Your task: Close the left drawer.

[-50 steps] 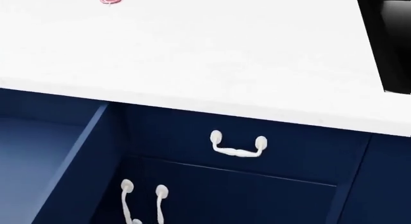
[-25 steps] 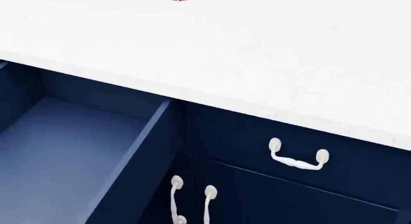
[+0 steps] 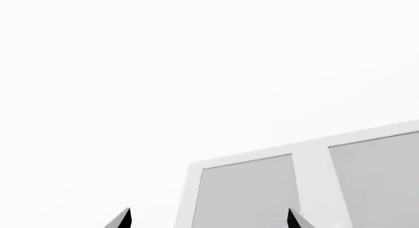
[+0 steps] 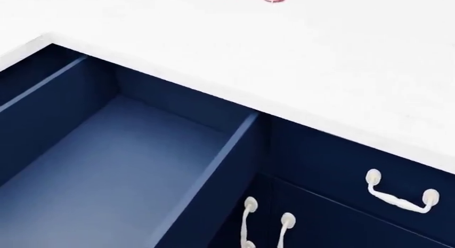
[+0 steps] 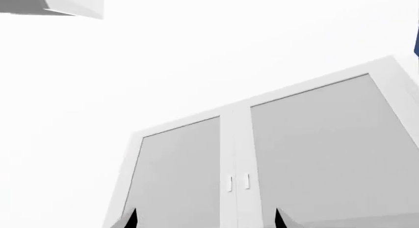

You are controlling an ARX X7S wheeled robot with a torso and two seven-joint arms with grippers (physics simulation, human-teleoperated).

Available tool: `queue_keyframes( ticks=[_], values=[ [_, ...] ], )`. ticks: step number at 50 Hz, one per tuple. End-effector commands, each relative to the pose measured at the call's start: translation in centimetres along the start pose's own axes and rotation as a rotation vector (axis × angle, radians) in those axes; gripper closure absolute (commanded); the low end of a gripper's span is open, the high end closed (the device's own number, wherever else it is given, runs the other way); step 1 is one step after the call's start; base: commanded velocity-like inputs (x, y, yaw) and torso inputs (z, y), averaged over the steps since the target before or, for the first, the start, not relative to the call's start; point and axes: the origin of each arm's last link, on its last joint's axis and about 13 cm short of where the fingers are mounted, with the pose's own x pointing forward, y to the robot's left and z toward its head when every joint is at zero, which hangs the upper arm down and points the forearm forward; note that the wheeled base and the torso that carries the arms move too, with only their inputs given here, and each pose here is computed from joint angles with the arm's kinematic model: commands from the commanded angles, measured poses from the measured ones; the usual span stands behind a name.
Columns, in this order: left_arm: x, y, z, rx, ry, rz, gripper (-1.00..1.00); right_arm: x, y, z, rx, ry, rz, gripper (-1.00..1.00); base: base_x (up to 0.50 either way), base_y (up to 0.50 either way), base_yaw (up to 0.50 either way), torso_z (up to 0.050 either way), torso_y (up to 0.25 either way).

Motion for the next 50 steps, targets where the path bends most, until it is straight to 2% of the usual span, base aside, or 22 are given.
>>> queue_keyframes(
  ticks=[1,50],
  values=[
    [-0.03,0.03,0.05,-0.001,0.0,-0.002,-1.0,-0.11,0.11,0.1,-0.001,0.0,0.007,-1.0,0.0,0.0,0.5,0.0,0.0],
    [-0.04,-0.01,0.07,-0.008,-0.002,-0.005,-1.0,-0.19,0.48,0.12,-0.004,0.001,0.021,-1.0,0.0,0.0,0.5,0.0,0.0]
  ],
)
